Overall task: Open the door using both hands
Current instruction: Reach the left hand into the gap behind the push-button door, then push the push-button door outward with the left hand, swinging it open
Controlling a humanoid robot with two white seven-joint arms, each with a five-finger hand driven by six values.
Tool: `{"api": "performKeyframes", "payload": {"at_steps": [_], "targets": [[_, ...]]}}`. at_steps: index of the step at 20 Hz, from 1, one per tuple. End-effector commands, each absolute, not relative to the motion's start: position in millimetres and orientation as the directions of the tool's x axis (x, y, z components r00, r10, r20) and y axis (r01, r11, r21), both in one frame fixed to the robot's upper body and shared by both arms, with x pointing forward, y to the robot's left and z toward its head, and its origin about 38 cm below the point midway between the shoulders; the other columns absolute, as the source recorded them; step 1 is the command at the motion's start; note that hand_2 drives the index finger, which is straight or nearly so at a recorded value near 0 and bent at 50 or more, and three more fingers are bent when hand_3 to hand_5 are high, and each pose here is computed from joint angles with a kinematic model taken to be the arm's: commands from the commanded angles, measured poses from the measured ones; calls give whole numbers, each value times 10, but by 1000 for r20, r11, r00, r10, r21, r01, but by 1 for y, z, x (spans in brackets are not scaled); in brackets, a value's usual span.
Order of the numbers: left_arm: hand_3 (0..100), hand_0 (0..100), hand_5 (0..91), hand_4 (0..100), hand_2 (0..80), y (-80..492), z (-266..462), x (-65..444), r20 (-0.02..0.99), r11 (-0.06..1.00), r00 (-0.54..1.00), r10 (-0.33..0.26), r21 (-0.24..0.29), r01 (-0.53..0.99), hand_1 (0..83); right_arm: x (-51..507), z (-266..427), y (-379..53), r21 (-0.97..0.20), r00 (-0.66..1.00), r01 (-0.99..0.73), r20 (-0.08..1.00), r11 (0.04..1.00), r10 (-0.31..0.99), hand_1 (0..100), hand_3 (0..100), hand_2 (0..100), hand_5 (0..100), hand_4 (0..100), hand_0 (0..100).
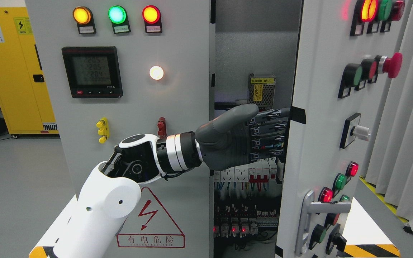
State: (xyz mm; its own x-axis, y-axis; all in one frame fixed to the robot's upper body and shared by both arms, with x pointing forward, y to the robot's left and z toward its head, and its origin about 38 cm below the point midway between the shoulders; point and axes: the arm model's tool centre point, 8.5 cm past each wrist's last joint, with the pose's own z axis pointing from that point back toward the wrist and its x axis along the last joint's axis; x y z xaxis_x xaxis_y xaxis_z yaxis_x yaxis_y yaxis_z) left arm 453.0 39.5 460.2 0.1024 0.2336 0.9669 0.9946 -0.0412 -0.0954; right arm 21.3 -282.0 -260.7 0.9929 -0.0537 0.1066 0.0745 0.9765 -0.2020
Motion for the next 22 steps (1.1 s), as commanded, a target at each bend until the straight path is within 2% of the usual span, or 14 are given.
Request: {"api": "performKeyframes", "payload": {"at_steps": [1,7,11,22], "targets": [[0,120,0,0,0,2,460,434,971,-117,101,216,-77,990,556,15,-262,-274,-190,994,70,96,979,-53,500,0,40,0,0,0],[0,120,0,0,0,-18,460,428,972,-108,95,215,-73,991,556,15,-261,-276,-193,994,73,96,978,-56,500,0,40,0,0,0],[0,120,0,0,0,-19,463,418,974,-123,72,216,-46,991,556,15,-262,-275,-192,994,75,96,979,-57,500,0,40,0,0,0],[0,120,0,0,0,-60,459,395,980,-174,82,180,-51,984,556,15,-262,-274,-190,994,75,96,979,-57,500,0,40,0,0,0]]}}
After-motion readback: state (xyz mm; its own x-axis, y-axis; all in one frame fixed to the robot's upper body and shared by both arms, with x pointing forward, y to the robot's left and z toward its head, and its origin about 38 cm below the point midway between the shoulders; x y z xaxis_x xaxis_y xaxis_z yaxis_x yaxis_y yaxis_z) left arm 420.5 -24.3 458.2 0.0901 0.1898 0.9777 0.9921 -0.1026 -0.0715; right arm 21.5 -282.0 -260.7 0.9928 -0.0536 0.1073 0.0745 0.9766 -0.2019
